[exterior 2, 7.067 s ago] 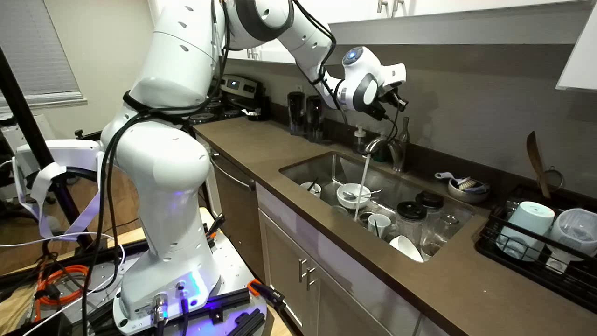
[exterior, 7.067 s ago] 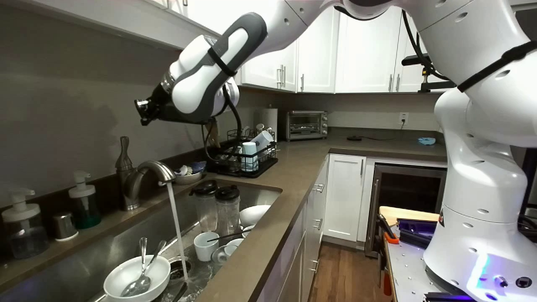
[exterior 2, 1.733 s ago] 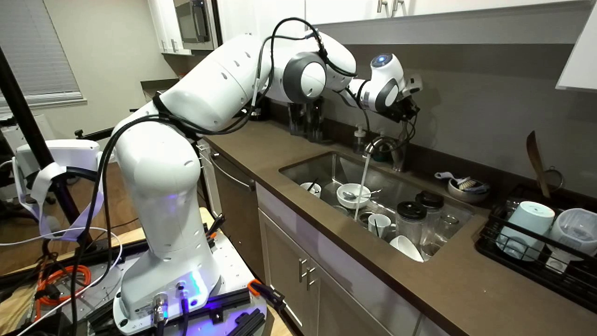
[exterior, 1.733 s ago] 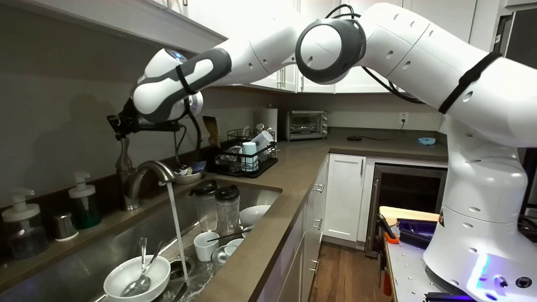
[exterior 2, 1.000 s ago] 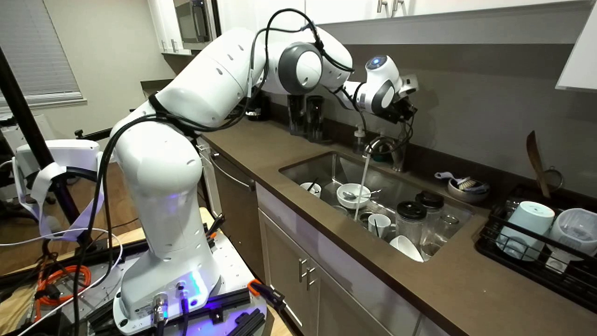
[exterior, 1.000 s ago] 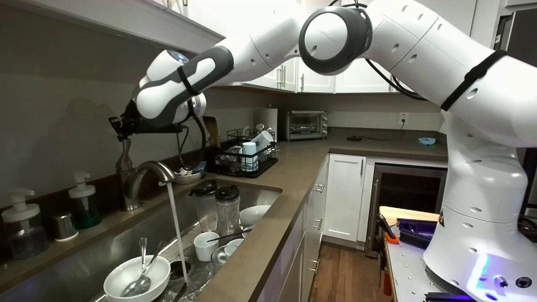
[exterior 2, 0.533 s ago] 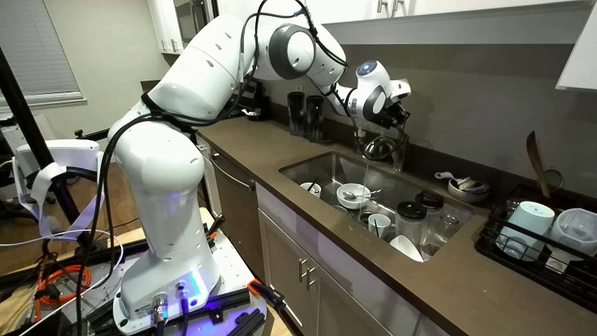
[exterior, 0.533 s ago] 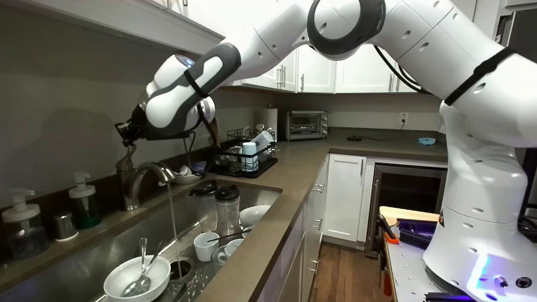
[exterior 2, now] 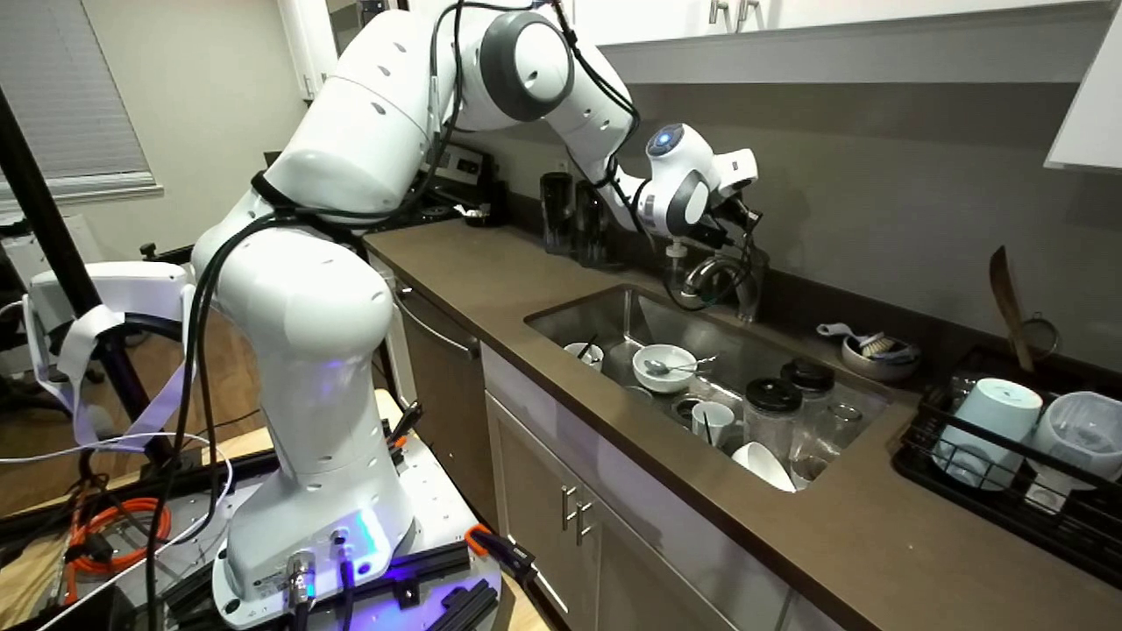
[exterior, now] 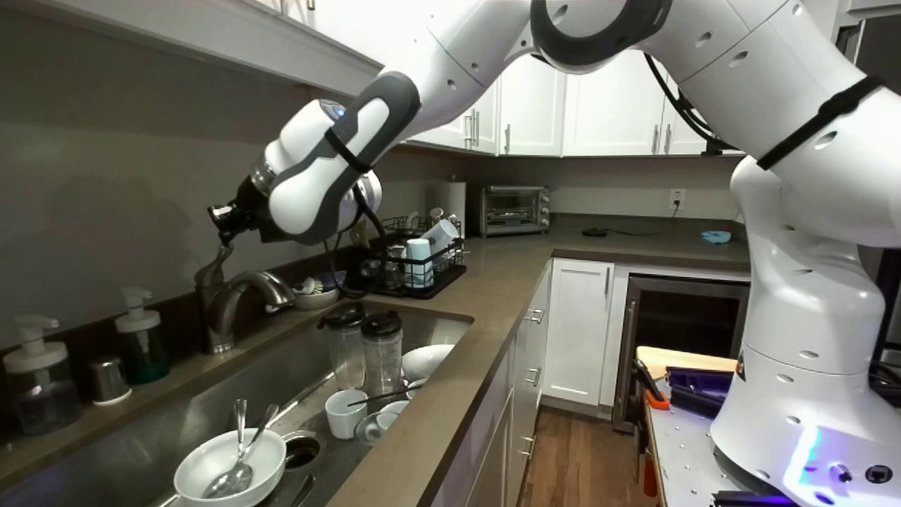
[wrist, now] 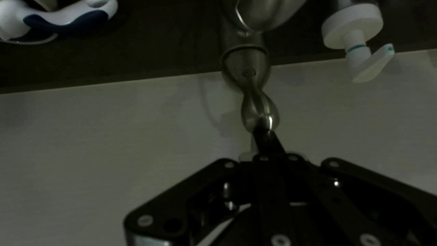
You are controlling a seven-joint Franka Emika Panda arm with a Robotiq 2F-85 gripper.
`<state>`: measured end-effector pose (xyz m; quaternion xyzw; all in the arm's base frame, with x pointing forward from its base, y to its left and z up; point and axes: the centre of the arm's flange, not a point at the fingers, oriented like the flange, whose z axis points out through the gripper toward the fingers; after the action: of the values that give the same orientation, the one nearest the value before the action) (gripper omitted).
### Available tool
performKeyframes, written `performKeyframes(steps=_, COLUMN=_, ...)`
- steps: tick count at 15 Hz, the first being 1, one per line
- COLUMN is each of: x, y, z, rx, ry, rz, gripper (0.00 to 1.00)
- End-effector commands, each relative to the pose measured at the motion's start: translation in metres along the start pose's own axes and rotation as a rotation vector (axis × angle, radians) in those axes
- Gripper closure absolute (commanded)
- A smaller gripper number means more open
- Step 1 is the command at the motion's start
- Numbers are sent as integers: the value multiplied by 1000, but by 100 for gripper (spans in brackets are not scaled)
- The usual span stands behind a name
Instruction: Close the faucet, open the faucet, close the faucet
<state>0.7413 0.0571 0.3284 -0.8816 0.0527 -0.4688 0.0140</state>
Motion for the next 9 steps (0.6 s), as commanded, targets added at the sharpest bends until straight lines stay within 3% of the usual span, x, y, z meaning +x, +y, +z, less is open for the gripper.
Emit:
performKeyframes(steps=1, x=-34, y=0, z=-35, rx=-29, ry=-29, rz=31, gripper=100)
performKeyframes(steps=7, x=-64, y=6, z=-60, rx=-82, ry=20, rz=87, gripper=100)
performKeyframes(steps=9, x=-58, y=13, z=-69, rx=-98, ry=46, rz=111, gripper=100)
